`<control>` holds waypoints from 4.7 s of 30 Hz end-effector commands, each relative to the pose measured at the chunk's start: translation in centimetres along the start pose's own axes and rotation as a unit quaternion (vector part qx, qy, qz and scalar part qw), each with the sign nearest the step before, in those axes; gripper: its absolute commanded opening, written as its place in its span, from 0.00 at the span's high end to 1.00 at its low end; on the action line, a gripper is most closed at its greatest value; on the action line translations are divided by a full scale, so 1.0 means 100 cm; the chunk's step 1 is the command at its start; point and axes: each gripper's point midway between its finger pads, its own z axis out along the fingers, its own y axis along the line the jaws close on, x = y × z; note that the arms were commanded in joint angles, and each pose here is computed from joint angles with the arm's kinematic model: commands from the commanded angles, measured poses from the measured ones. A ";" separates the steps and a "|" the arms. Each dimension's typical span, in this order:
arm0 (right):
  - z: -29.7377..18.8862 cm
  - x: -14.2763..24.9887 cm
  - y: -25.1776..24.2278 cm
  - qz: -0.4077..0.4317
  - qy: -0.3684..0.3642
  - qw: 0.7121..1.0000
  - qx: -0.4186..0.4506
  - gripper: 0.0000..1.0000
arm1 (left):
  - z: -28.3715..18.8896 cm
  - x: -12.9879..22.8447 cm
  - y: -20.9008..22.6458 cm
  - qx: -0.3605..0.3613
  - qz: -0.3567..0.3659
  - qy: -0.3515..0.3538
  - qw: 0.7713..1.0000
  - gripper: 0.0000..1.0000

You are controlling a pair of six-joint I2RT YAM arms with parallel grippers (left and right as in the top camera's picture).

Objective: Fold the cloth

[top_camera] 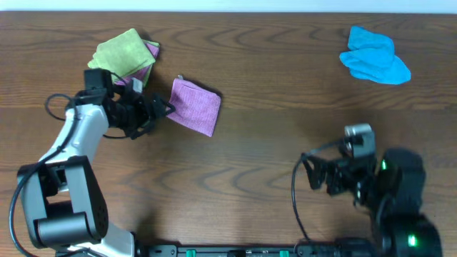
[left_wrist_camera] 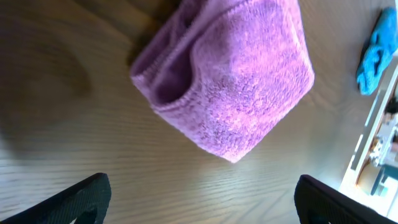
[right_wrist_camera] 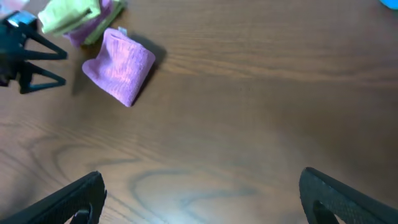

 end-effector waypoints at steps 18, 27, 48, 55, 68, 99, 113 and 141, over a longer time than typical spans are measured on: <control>-0.012 0.014 0.003 0.032 -0.022 0.999 -0.004 0.01 | 0.027 -0.002 0.013 0.031 -0.030 -0.051 0.998 0.05; -0.012 0.013 0.003 0.030 -0.025 0.999 -0.005 0.01 | 0.031 -0.007 0.014 0.033 -0.040 -0.070 0.996 0.04; -0.012 0.014 0.003 0.032 -0.022 0.999 -0.004 0.01 | 0.061 -0.011 0.012 -0.012 -0.046 -0.089 0.995 0.05; -0.012 0.014 0.003 0.032 -0.022 0.999 -0.004 0.01 | 0.080 -0.011 0.014 0.010 -0.060 -0.077 0.995 0.00; -0.012 0.014 0.003 0.032 -0.022 0.999 -0.004 0.01 | 0.075 -0.036 -0.037 0.114 0.004 -0.106 0.988 0.94; -0.012 0.014 0.003 0.032 -0.022 0.999 -0.004 0.01 | -0.116 -0.237 -0.120 0.092 -0.003 -0.350 0.932 0.94; -0.012 0.014 0.003 0.032 -0.022 0.999 -0.004 0.01 | -0.084 -0.273 -0.088 0.092 -0.019 -0.333 0.938 0.94; -0.012 0.014 0.003 0.032 -0.022 0.999 -0.004 0.01 | -0.058 -0.239 0.005 -0.127 -0.017 -0.275 0.953 0.95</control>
